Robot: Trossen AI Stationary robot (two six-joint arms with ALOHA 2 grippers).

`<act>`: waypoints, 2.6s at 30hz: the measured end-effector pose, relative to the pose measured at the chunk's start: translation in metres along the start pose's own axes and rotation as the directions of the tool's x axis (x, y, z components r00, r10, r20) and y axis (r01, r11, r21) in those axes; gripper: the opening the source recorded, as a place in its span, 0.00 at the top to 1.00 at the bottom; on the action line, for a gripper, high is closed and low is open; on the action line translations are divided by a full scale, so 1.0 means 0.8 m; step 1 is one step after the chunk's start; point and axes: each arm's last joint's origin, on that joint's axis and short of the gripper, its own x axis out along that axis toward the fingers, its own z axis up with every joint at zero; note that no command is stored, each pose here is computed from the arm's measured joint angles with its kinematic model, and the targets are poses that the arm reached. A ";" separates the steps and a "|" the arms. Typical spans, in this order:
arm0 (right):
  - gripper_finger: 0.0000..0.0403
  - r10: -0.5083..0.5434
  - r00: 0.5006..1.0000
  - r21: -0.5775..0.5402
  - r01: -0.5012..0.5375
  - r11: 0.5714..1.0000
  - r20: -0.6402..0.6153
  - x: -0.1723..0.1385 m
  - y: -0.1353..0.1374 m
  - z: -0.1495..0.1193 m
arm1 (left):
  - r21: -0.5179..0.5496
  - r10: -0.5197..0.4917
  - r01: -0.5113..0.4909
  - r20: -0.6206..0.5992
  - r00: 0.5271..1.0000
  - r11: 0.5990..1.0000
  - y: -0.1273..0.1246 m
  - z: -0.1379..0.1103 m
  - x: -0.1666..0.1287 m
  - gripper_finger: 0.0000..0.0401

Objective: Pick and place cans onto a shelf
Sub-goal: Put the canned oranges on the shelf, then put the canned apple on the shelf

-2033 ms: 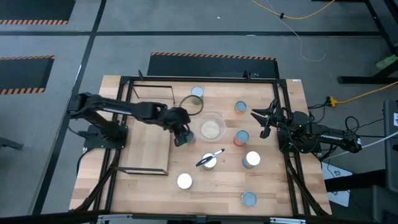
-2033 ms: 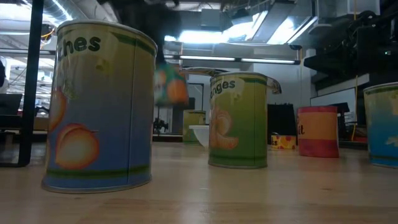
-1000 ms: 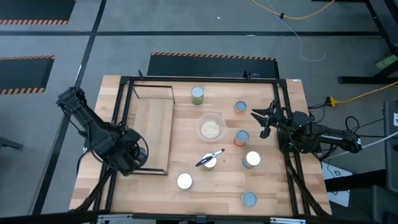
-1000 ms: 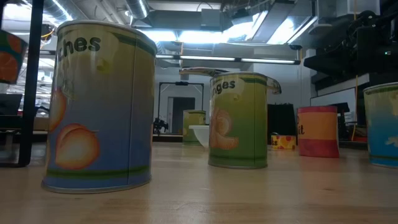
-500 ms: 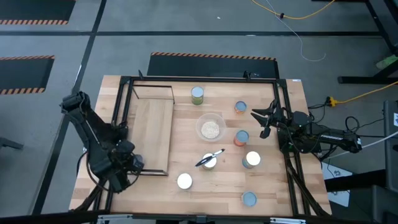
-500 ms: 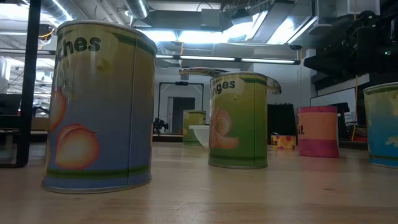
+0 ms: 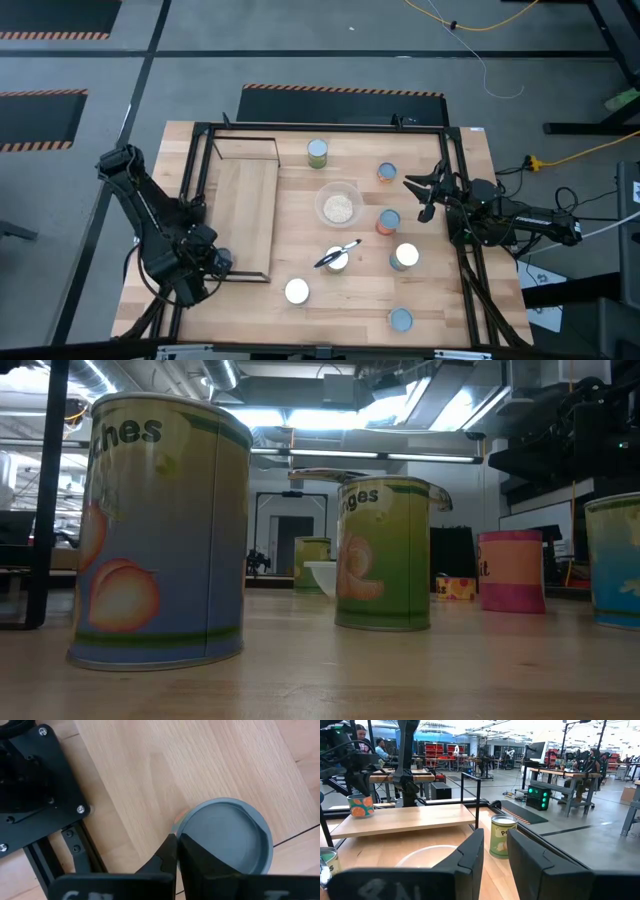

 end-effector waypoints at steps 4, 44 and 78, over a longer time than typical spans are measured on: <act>0.78 0.000 1.000 0.000 0.000 1.000 0.000 0.000 0.000 0.000 | 0.004 0.002 -0.002 -0.003 1.000 1.000 0.000 0.000 0.000 0.96; 0.78 -0.001 1.000 0.002 0.001 1.000 0.010 0.000 0.000 0.001 | 0.153 -0.378 0.348 0.287 0.880 0.925 0.024 0.081 -0.075 0.80; 0.51 -0.335 0.911 0.368 0.405 0.837 -0.241 0.040 -0.012 0.072 | 0.627 -0.631 0.392 0.211 0.746 0.673 -0.011 0.257 0.029 0.80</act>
